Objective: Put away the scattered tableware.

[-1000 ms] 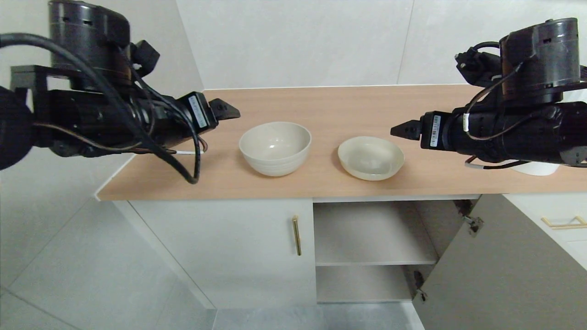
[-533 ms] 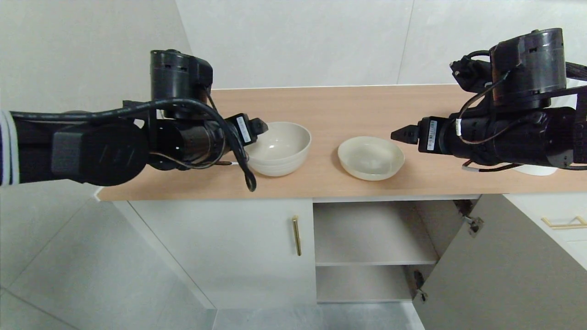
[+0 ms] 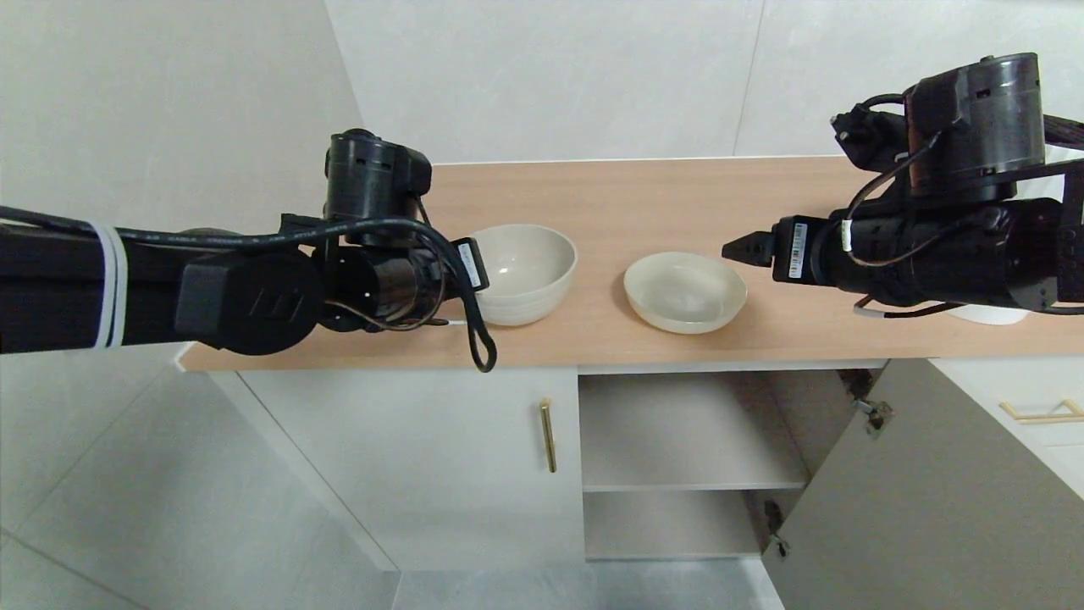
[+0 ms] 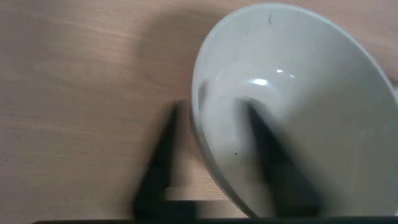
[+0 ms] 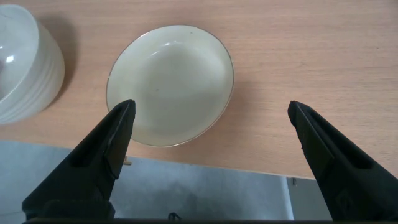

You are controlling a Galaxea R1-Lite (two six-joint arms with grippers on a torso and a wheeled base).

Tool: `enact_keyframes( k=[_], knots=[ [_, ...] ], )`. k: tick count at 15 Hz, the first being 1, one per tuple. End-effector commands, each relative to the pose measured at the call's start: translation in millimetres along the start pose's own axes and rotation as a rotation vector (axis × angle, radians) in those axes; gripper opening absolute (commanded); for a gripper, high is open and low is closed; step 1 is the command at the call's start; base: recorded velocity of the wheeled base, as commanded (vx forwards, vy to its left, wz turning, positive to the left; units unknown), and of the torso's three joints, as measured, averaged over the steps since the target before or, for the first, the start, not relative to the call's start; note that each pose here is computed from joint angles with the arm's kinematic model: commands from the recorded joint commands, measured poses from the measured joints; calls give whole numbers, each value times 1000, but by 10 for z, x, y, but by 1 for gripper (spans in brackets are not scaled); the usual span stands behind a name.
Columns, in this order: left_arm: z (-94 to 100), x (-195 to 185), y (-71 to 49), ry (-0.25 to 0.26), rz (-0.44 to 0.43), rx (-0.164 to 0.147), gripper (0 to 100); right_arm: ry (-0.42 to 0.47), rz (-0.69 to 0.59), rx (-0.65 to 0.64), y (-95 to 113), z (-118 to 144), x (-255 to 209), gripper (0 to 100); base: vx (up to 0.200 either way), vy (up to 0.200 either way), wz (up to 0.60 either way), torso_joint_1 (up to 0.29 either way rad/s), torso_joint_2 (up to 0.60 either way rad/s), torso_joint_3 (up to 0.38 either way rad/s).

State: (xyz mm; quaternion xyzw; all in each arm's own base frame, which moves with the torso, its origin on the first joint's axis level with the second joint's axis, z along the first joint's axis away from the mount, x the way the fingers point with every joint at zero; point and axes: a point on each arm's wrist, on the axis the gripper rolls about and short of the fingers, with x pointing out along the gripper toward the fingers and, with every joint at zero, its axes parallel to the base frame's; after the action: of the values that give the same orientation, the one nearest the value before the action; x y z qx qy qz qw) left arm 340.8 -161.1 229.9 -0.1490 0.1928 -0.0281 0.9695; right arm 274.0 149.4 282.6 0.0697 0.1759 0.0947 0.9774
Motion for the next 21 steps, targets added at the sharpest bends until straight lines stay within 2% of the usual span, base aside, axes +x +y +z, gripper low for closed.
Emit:
enact_keyframes(
  k=[1,4,6,7,8,13,14,18,19,21],
  knots=[
    [50,-71,2,-18,-4,-7,0,7,-2,-2,-1,-14,32,100,0,0,0,0,0,0],
    [193,-384,50,-70,-13,-24,0,24,-20,-4,-27,-44,136,100,0,0,0,0,0,0],
    [221,-590,102,-82,-32,-29,0,42,-32,-9,-22,-95,248,100,0,0,0,0,0,0],
    [221,-590,102,-82,-32,-29,0,42,-32,-9,-22,-95,248,100,0,0,0,0,0,0],
    [239,-736,138,-80,-71,-32,0,42,-56,-6,-58,-135,390,100,0,0,0,0,0,0],
    [220,-933,184,-47,-184,-26,0,87,-104,-7,-138,-262,729,100,0,0,0,0,0,0],
    [220,-977,193,-57,-221,-29,0,85,-106,-6,-140,-295,814,100,0,0,0,0,0,0],
    [223,-999,192,-71,-238,-31,0,81,-126,-7,-143,-341,903,100,0,0,0,0,0,0],
    [216,-996,184,-69,-240,-29,0,82,-123,-5,-142,-344,908,0,0,0,0,0,0,0],
    [209,-997,178,-66,-242,-28,0,74,-119,-3,-139,-338,910,0,0,0,0,0,0,0]
  ],
)
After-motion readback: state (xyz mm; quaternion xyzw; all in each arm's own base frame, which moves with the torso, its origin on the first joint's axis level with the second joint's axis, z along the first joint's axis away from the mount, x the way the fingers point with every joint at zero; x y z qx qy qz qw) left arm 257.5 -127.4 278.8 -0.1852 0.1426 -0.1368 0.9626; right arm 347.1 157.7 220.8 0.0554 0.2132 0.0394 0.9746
